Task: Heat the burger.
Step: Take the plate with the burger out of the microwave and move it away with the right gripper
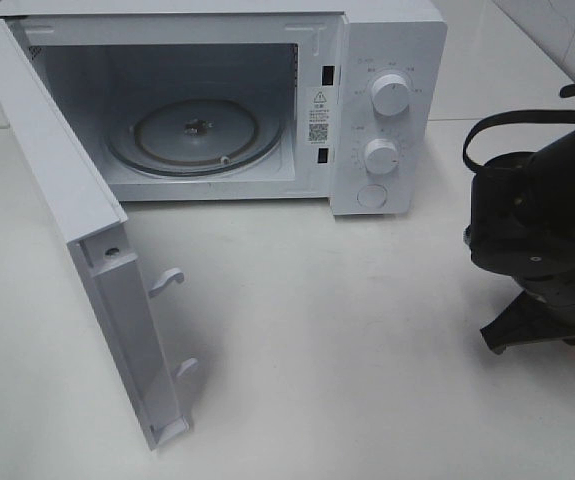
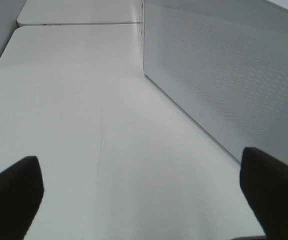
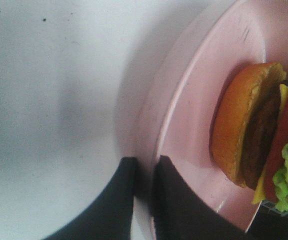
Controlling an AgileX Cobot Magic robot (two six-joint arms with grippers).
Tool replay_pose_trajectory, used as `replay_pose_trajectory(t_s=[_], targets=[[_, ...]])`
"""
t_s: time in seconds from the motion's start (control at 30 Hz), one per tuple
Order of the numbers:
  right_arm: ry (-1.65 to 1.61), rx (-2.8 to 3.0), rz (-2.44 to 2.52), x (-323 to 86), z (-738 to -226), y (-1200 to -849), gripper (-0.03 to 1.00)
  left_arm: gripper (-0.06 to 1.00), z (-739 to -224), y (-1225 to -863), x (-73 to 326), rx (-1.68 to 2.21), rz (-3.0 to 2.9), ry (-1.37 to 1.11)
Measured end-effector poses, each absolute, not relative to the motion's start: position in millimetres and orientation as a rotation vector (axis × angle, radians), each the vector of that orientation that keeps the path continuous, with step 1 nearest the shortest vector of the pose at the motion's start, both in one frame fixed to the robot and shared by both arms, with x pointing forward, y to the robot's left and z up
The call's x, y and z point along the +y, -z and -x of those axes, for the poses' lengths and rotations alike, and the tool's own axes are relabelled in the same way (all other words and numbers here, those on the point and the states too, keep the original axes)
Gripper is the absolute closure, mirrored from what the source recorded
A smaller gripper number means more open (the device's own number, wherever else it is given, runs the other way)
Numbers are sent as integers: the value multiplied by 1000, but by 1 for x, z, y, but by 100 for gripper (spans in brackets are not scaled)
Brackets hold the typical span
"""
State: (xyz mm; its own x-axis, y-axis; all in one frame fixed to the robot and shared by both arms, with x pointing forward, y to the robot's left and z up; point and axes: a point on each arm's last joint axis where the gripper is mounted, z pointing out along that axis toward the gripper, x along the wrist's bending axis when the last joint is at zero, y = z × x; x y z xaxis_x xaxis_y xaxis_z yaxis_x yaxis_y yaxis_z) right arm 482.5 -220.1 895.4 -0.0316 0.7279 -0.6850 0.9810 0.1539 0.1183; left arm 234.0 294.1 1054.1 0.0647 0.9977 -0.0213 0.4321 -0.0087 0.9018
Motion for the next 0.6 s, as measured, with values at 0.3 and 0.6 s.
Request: replay_pose_trajectory(t_s=[0.3,0.6], targets=[[566,1783,-1633,-220,-485,-874,83,-5,-234,-1054,294,1478,-1555,-907],[559,1797,-1602,-222,-484,-890,57,-5,-234,-1054,294,1478,-1555,-907]])
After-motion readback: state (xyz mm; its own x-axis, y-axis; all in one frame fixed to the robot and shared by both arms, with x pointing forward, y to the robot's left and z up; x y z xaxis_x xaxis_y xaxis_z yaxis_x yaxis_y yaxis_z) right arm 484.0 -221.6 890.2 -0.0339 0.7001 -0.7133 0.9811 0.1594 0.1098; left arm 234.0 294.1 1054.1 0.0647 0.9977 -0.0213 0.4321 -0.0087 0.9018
